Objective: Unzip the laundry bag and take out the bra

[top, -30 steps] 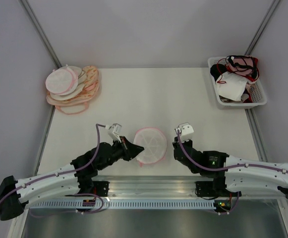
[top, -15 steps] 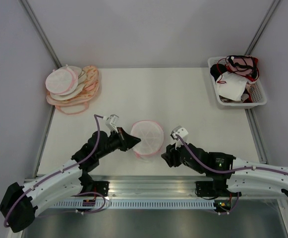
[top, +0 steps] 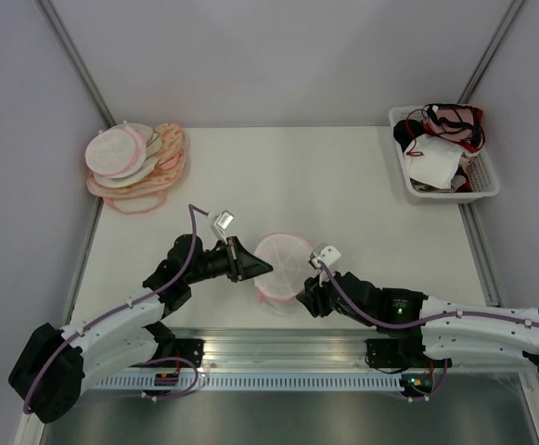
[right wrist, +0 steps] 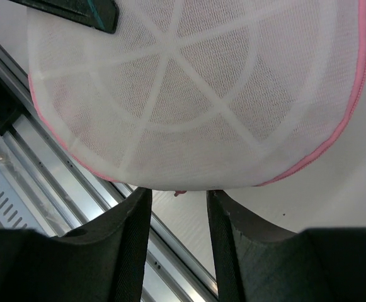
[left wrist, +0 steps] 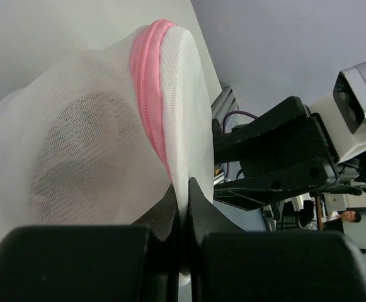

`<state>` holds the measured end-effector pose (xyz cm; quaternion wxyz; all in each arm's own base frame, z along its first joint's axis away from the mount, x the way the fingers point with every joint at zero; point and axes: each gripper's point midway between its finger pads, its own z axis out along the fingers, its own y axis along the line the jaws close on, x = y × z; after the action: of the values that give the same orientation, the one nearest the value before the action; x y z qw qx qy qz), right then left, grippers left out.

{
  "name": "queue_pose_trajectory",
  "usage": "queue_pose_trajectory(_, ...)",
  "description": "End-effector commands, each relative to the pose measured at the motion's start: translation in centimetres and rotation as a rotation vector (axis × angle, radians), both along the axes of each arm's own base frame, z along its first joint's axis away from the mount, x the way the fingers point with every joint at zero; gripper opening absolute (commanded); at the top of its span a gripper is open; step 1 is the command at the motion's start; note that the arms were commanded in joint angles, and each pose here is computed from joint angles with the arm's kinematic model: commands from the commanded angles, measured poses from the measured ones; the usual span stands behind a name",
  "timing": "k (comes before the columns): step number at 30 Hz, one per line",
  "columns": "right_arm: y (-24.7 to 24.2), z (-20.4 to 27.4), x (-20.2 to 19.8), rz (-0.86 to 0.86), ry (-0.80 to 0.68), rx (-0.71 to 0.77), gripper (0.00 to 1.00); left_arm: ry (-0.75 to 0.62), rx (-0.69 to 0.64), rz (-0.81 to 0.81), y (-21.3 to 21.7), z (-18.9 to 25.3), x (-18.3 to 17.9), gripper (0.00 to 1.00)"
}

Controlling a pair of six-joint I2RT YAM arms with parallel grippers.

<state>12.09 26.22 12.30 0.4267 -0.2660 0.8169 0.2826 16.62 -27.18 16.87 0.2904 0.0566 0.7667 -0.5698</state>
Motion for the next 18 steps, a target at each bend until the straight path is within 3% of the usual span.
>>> queue_pose_trajectory(1,1.0,1.3,1.3,-0.020,-0.076,0.041,0.44,-0.057,-0.114,-0.083,-1.0,4.2,-0.4,0.02)
queue_pose_trajectory(4,1.0,1.1,1.7,-0.033,-0.092,0.027,0.37,-0.042,-0.113,-0.092,-1.1,4.0,-0.4,0.02)
queue_pose_trajectory(11,0.2,1.5,2.0,-0.061,-0.104,0.026,0.01,-0.011,-0.102,-0.125,-1.1,3.3,-0.1,0.02)
queue_pose_trajectory(18,-1.2,2.1,2.0,-0.091,-0.104,0.006,0.00,0.005,-0.008,-0.117,-0.9,1.3,1.5,0.02)
